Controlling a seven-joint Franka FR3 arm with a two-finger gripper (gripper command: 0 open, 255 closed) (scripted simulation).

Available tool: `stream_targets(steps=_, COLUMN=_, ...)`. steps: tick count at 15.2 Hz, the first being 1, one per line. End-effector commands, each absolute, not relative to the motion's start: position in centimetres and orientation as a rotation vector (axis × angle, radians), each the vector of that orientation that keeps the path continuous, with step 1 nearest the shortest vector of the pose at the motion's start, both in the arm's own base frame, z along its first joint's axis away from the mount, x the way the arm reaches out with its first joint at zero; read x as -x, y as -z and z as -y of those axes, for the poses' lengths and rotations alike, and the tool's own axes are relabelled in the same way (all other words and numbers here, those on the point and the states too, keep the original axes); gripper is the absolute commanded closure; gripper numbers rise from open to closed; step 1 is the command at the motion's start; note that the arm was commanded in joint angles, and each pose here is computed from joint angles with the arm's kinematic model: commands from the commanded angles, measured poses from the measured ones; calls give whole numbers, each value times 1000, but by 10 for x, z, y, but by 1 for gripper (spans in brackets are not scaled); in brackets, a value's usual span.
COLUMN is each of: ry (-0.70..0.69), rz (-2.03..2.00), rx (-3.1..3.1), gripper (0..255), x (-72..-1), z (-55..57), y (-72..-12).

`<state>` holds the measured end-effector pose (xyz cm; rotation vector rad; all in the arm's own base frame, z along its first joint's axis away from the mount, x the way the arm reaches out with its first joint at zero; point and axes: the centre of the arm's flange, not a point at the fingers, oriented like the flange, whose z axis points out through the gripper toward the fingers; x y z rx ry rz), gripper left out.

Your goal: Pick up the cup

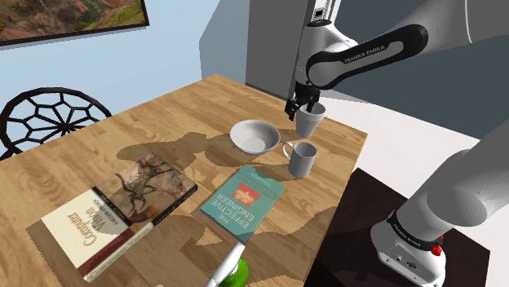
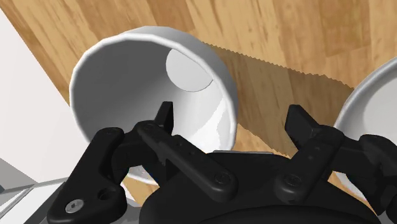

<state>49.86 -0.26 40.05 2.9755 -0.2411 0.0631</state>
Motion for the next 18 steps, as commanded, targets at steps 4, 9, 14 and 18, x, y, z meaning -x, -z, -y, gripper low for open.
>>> stream_targets(steps=4, ry=-64, rz=241, rx=-2976, gripper=255, x=-499, z=3, y=-399)
stream_targets(steps=9, ry=-64, rz=241, rx=-2976, gripper=255, x=-499, z=3, y=-399)
stream_targets(steps=14, ry=-64, rz=241, rx=-2976, gripper=255, x=-498, z=2, y=-420)
stream_targets(steps=18, ry=-64, rz=241, rx=-2976, gripper=255, x=-498, z=2, y=-441)
